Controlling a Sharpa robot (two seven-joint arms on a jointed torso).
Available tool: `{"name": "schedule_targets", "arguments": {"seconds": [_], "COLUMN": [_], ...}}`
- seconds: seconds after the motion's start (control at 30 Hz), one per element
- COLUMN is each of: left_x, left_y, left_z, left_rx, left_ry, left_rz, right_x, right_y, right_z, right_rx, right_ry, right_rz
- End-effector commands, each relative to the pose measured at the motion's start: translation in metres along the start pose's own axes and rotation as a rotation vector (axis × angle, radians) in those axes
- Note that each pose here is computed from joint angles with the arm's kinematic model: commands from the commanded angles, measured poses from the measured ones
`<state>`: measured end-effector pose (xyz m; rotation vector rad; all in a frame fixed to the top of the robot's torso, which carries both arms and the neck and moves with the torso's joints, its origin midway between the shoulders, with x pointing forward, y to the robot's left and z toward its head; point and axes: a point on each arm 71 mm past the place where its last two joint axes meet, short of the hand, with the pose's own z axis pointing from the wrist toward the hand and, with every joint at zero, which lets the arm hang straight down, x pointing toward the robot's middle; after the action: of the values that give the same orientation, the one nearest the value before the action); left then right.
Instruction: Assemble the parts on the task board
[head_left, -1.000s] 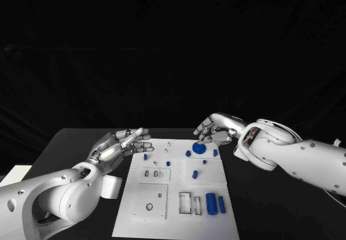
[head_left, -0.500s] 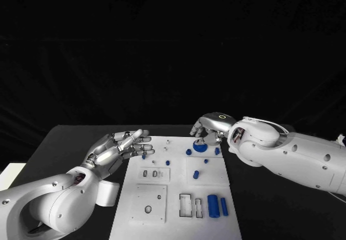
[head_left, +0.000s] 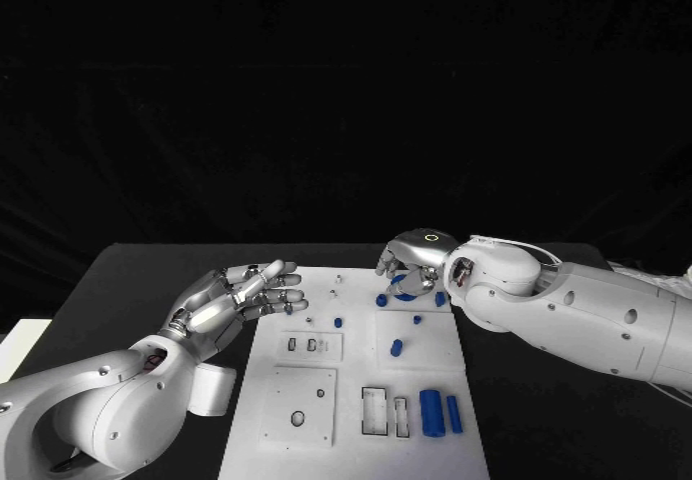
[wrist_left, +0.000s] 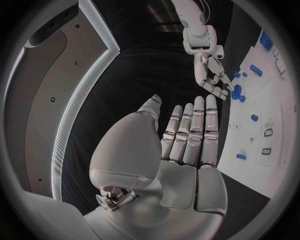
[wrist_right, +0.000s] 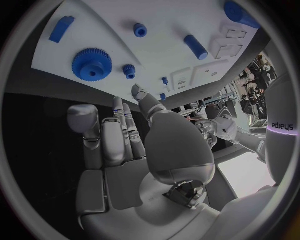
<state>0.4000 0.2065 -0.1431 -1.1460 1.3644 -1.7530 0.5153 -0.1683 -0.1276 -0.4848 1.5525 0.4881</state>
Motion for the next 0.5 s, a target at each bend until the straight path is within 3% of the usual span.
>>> {"name": "schedule_targets", "arguments": {"seconds": [0.03,0.5], "left_x": [0.0027,0.0017], "left_y": [-0.0009,-0.0015], "left_z": [-0.0002,-0.0001], "left_rx": [0.0,0.0], "left_ry": [0.02,0.016], "left_rz": [-0.017,-0.014], "right_x": [0.003,0.0095], "right_y": [0.0019,0.0035], "right_z": [0.0018,0.0038], "right_rx": [-0.007,-0.005], "right_ry": [0.04,0.102], "right_rz": [-0.038,-0.059]}}
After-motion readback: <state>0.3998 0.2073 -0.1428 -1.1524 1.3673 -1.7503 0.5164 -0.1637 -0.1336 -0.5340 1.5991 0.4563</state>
